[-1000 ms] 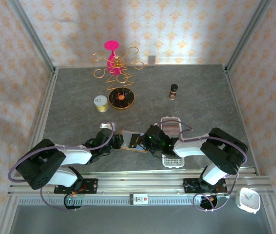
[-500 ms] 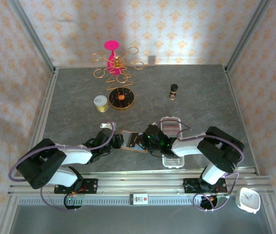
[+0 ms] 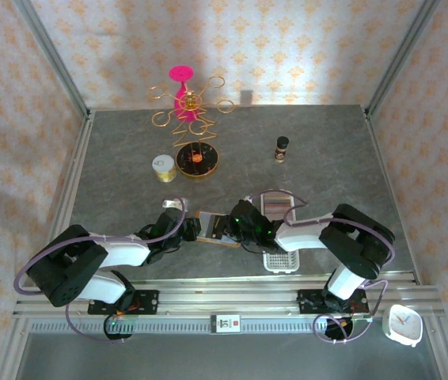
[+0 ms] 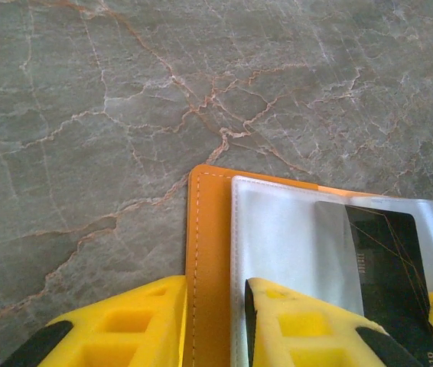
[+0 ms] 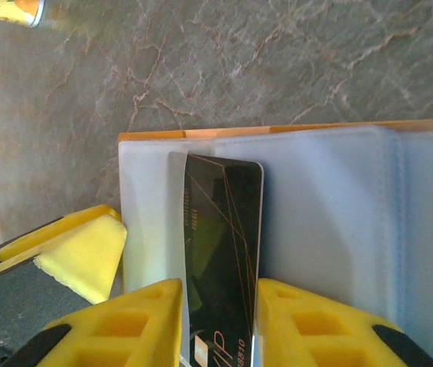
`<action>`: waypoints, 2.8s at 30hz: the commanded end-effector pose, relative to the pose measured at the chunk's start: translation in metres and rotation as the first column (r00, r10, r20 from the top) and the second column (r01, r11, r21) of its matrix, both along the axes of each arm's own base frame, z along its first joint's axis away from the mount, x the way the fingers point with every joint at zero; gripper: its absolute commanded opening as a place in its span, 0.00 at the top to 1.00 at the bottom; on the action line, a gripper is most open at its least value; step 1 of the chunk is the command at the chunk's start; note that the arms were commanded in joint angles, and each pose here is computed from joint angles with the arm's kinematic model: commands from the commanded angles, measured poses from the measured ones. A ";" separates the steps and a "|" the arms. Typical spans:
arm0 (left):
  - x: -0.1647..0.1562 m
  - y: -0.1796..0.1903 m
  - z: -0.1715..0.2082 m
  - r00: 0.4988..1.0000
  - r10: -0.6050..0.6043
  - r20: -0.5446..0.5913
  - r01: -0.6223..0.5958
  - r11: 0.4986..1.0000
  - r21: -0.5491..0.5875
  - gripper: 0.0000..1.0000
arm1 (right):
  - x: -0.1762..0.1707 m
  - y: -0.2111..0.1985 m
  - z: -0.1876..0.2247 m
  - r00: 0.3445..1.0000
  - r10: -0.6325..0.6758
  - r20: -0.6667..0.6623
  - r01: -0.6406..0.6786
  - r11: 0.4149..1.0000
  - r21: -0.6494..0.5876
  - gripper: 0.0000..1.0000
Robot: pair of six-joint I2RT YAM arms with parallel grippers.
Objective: Put the credit cards into the card holder
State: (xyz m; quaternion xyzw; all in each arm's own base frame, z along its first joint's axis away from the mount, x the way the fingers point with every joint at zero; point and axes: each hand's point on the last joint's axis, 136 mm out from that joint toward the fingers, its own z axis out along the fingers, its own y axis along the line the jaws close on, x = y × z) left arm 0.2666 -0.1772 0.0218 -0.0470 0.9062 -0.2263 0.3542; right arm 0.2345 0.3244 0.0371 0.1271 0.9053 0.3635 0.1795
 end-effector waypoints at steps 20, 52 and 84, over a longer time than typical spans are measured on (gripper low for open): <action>-0.003 -0.012 0.000 0.998 -0.055 -0.006 0.055 0.998 -0.011 0.74 | 0.020 0.012 0.000 0.998 0.043 0.055 -0.036 0.991 -0.131 0.96; 0.002 0.004 0.021 0.995 0.012 0.098 -0.012 1.000 -0.007 0.73 | 0.056 -0.040 0.084 0.948 -0.013 0.318 0.143 0.909 -0.391 0.28; 0.000 0.000 0.033 0.990 0.008 0.144 0.003 0.997 -0.073 0.73 | 0.007 -0.028 0.051 0.980 0.038 0.196 0.025 0.950 -0.312 0.45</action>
